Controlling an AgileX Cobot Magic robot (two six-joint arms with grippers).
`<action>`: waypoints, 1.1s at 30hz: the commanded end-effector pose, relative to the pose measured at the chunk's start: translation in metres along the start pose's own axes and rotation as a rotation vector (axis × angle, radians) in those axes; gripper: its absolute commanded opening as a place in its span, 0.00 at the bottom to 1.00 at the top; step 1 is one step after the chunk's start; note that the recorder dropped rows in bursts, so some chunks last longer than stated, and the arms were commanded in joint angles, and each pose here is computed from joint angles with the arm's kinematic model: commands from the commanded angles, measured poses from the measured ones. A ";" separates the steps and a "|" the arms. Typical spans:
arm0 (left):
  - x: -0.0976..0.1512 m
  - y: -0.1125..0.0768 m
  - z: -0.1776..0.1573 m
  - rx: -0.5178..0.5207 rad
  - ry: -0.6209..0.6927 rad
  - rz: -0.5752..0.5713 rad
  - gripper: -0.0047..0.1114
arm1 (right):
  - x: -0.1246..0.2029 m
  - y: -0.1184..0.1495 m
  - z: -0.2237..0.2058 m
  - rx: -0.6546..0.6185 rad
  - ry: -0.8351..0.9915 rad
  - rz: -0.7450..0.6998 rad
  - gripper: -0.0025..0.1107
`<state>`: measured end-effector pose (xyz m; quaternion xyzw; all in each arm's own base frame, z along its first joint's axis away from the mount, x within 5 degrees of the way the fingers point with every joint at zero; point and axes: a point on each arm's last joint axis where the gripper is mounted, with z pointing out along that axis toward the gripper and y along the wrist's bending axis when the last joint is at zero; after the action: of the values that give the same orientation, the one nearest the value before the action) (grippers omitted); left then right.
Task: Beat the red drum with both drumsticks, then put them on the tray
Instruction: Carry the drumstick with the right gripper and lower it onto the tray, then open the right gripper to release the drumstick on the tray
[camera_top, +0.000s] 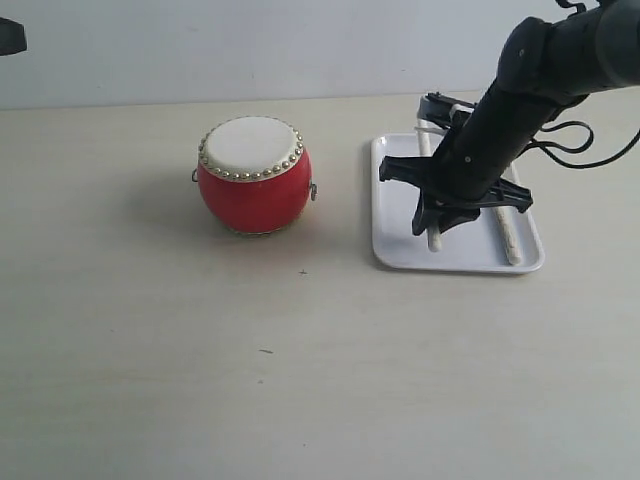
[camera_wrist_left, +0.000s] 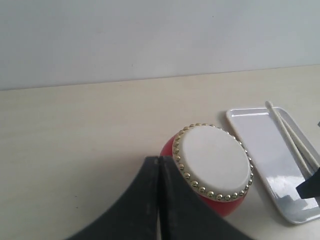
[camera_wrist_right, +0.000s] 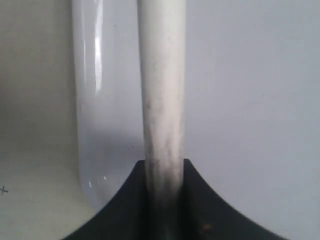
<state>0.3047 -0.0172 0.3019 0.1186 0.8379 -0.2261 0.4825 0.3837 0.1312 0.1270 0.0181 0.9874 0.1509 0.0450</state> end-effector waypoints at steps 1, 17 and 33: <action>-0.001 -0.001 -0.002 0.008 -0.012 -0.017 0.04 | -0.002 -0.003 0.006 0.000 -0.009 0.009 0.02; -0.001 -0.003 -0.002 0.025 -0.007 -0.017 0.04 | -0.003 -0.005 0.012 0.004 -0.015 0.008 0.02; -0.001 -0.004 -0.002 0.033 -0.009 -0.020 0.04 | -0.001 -0.008 0.021 0.012 0.014 0.001 0.27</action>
<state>0.3035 -0.0194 0.3024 0.1226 0.8357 -0.2393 0.4789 0.3869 0.1320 0.1090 0.0237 0.9875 0.1502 0.0423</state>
